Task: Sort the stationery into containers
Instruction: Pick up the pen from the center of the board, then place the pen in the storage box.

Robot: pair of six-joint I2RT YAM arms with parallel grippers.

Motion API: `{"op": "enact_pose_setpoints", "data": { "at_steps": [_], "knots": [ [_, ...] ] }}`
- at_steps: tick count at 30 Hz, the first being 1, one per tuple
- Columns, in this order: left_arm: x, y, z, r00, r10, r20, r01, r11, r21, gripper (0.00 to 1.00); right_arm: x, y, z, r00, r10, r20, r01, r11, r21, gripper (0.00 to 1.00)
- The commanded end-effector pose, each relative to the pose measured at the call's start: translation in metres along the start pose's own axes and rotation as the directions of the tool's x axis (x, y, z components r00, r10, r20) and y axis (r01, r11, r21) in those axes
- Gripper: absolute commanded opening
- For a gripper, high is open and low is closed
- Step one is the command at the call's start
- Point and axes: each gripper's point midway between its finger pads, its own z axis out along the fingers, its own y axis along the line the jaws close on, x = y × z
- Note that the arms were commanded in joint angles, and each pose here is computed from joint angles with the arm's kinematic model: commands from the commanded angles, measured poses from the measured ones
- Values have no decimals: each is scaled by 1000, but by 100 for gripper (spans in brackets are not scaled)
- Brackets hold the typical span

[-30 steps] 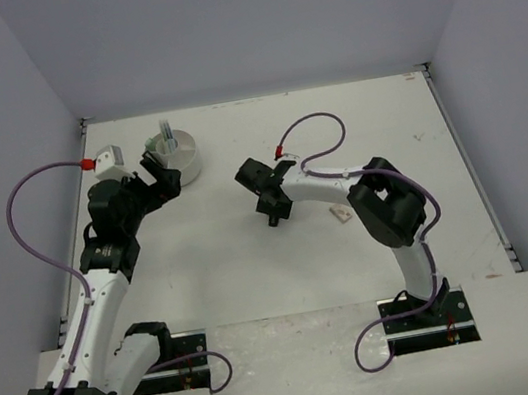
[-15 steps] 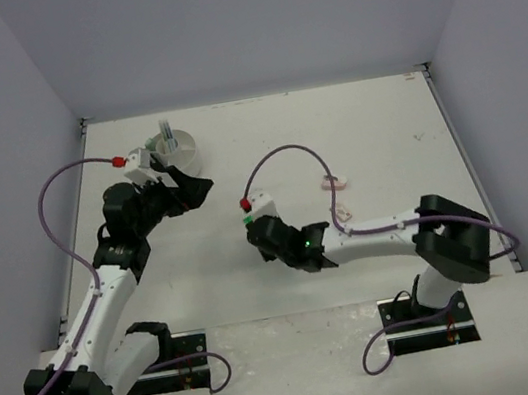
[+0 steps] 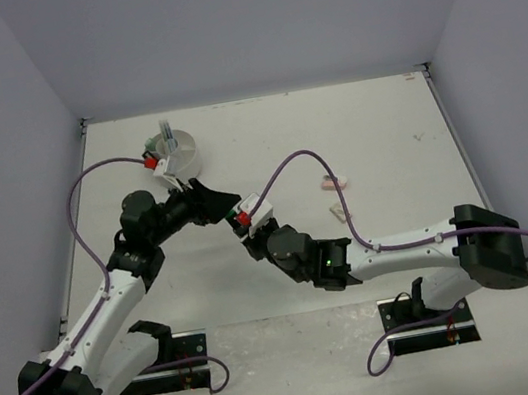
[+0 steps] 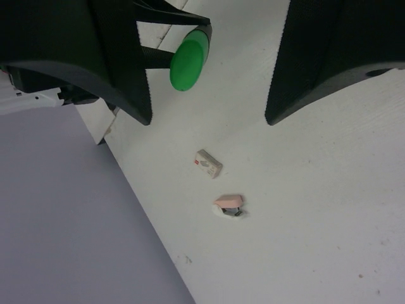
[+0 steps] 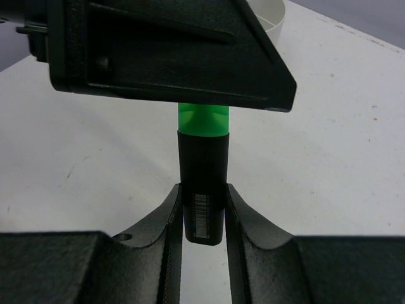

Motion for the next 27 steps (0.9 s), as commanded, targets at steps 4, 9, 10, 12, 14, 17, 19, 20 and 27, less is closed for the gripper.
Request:
{"op": "enact_pose_setpoints", "data": {
  "at_steps": [4, 9, 10, 12, 14, 17, 19, 20, 27],
  "knots": [
    [-5, -25, -4, 999, 35, 14, -36, 991, 125, 37, -39, -3, -1, 994, 38, 107, -40, 999, 21, 0],
    [2, -27, -3, 999, 34, -9, -32, 986, 161, 29, -44, 0, 1, 994, 31, 107, -33, 999, 17, 0],
    [3, -28, -3, 999, 37, -13, -35, 985, 166, 20, -44, 0, 1, 994, 31, 107, -33, 999, 16, 0],
    [4, -28, -2, 999, 42, -19, -38, 984, 173, 1, -47, -1, 2, 993, 43, 110, -45, 999, 14, 0],
    [-1, -26, 0, 998, 62, -9, -60, 986, 156, 0, -46, -3, 2, 993, 57, 102, -58, 998, 5, 3],
    [-37, 13, 2, 990, 103, 95, -90, 987, -134, 0, -37, -23, 1, 995, 75, 68, -81, 993, 81, 77],
    [-66, 59, -13, 972, 134, 194, -39, 903, -428, 0, -28, -49, -2, 993, 104, 54, -113, 976, 187, 99],
    [-84, 80, -26, 953, 166, 253, 2, 831, -556, 0, -21, -63, -5, 991, 131, 41, -137, 964, 230, 99],
    [-188, 152, -65, 825, 311, 471, 216, 598, -772, 0, 6, -112, -35, 964, 264, 26, -260, 923, 285, 99]
  ]
}}
